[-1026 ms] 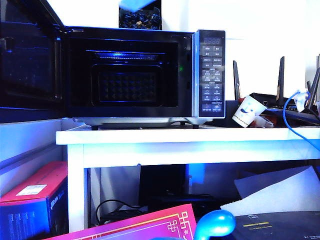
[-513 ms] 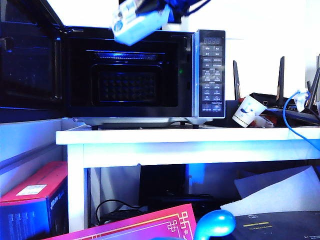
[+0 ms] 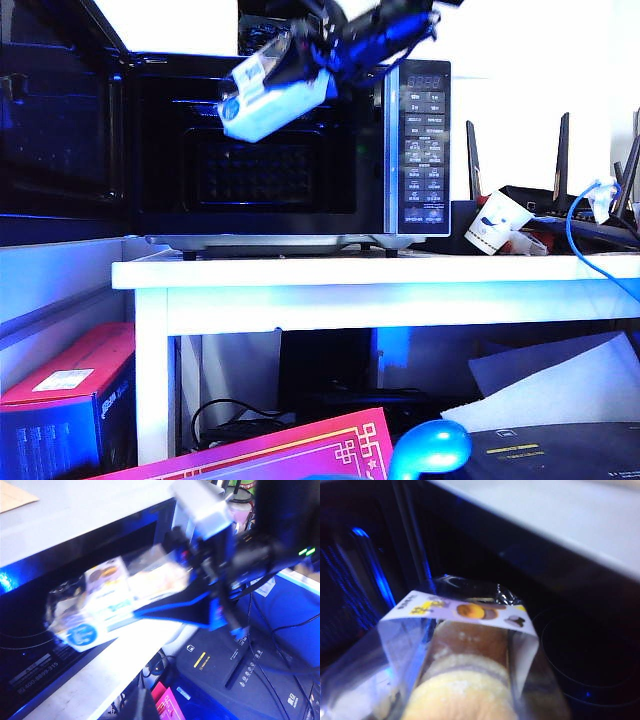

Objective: Open the microwave door, place the box of snacks from the top of the microwave inside, then close the microwave door.

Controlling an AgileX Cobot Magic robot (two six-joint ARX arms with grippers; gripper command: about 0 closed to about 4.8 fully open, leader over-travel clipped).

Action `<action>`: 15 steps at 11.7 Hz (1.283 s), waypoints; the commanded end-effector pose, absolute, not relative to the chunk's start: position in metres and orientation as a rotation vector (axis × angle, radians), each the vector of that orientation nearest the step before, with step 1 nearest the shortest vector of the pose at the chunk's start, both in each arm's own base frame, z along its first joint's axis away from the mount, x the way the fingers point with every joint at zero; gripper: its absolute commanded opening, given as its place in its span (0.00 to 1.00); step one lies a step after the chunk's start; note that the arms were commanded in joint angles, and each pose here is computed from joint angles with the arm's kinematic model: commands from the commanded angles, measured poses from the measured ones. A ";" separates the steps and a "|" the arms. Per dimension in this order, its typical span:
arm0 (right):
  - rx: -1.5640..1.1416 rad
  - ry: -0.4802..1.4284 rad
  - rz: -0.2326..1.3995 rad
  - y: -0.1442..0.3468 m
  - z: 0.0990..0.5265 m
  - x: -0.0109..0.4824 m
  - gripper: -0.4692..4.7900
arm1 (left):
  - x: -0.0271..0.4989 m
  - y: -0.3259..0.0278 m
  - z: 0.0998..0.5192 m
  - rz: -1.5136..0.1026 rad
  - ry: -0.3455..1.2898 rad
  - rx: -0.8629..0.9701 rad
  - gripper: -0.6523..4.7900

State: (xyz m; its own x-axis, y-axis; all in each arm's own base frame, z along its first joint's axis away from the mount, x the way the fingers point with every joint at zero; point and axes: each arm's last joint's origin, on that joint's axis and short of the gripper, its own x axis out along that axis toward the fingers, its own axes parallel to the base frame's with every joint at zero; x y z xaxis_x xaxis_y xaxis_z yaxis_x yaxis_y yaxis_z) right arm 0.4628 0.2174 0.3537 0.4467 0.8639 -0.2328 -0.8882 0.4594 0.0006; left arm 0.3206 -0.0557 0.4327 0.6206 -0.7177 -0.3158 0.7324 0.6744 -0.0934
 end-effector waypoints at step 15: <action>-0.068 -0.149 0.575 0.303 0.243 0.506 0.61 | 0.320 -0.056 0.436 -0.841 0.319 0.052 0.11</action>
